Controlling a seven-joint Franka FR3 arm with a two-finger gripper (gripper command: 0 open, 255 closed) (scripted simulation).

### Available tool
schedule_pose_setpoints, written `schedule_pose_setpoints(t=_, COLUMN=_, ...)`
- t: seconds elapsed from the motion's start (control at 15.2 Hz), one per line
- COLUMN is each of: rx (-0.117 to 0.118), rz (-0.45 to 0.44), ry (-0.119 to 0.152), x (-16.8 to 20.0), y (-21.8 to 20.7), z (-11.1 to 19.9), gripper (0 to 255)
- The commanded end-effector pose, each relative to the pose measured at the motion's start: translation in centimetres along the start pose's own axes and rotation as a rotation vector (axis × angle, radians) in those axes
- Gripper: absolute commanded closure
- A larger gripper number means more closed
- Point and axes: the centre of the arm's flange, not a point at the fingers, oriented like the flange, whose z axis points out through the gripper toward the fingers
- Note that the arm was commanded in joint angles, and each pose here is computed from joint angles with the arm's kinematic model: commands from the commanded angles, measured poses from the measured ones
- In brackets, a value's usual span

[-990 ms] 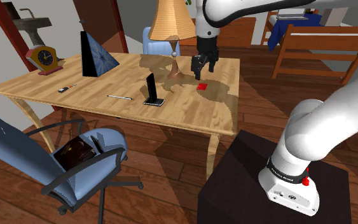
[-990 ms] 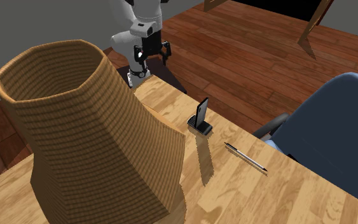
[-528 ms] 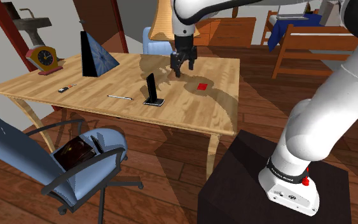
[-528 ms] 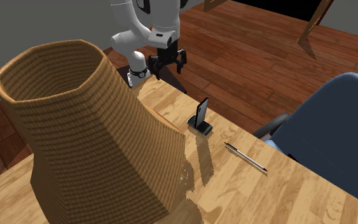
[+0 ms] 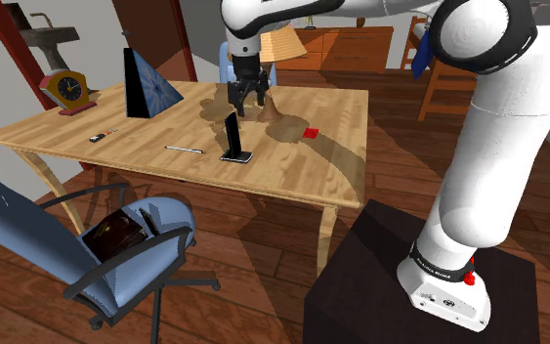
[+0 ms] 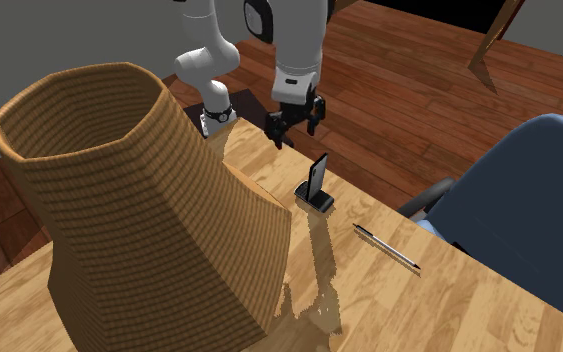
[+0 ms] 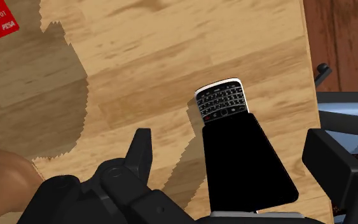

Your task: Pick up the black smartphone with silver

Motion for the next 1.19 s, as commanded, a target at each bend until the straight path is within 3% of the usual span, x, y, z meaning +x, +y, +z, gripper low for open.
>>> schedule_pose_setpoints(t=0.0, rx=0.006, rz=-0.020, ry=-0.003, x=2.4, y=-1.0, z=-0.2, gripper=0)
schedule_pose_setpoints(t=0.26, rx=0.016, rz=-0.054, ry=-0.011, x=6.9, y=-2.6, z=0.0, gripper=0)
schedule_pose_setpoints(t=0.86, rx=0.016, rz=-0.054, ry=-0.011, x=6.9, y=-2.6, z=4.0, gripper=0)
schedule_pose_setpoints(t=0.92, rx=0.016, rz=-0.054, ry=-0.011, x=6.9, y=-2.6, z=4.0, gripper=255)
schedule_pose_setpoints(t=1.12, rx=0.016, rz=-0.054, ry=-0.011, x=6.9, y=-2.6, z=4.1, gripper=255)
